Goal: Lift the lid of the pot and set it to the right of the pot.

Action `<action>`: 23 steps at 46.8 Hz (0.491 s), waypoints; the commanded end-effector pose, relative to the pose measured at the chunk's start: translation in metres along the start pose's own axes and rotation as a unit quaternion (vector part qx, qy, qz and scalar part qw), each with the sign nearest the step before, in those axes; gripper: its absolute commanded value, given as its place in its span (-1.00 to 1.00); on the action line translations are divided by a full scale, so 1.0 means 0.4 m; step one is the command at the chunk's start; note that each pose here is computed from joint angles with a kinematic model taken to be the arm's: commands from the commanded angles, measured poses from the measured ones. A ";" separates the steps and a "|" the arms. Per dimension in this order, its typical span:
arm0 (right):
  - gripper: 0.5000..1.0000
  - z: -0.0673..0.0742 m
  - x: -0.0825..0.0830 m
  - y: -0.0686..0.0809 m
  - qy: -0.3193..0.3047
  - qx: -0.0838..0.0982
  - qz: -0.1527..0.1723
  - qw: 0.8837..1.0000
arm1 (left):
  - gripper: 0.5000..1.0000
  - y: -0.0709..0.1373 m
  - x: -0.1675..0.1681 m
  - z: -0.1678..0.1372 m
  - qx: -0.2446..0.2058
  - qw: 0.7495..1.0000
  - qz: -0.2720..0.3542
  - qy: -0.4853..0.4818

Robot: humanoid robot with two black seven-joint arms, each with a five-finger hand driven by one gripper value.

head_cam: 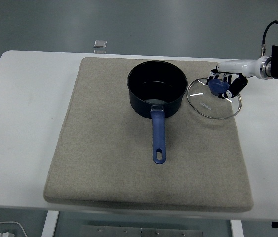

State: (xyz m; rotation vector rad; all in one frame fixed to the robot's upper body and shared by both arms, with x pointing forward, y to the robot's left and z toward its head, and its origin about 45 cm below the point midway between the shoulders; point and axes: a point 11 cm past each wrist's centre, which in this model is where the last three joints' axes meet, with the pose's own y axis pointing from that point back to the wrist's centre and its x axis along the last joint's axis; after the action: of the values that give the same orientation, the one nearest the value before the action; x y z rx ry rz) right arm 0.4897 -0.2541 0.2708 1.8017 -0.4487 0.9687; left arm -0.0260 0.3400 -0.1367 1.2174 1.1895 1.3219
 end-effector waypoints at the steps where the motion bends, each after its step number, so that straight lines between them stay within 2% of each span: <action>1: 0.04 -0.001 0.001 0.000 -0.001 0.002 0.001 1.000 | 1.00 0.000 0.000 0.000 0.000 1.000 0.000 0.000; 4: 0.32 0.000 0.003 0.002 -0.001 0.002 0.001 1.000 | 1.00 0.000 0.000 0.000 0.000 1.000 0.000 0.000; 6: 0.43 0.001 0.002 0.003 -0.002 0.002 0.000 1.000 | 1.00 0.000 0.000 0.000 0.000 1.000 -0.001 0.000; 13: 0.45 0.001 0.004 0.005 -0.002 0.002 -0.002 1.000 | 1.00 0.000 0.000 0.000 0.000 1.000 0.000 0.000; 16: 0.55 0.003 0.006 0.006 -0.003 0.002 0.001 1.000 | 1.00 0.000 0.000 0.000 0.000 1.000 0.000 0.000; 19: 0.57 0.001 0.011 0.007 -0.006 0.003 0.003 1.000 | 1.00 0.000 0.000 0.000 0.000 1.000 0.000 0.000; 23: 0.58 0.004 0.028 0.017 -0.023 0.006 0.013 1.000 | 1.00 0.000 0.000 0.000 0.000 1.000 0.000 0.000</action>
State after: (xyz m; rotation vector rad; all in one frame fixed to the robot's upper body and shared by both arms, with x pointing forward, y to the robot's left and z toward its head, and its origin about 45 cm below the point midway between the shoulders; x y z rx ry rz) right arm 0.4910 -0.2554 0.2774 1.8203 -0.4682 0.9610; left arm -0.0258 0.3400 -0.1367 1.2172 1.1892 1.3220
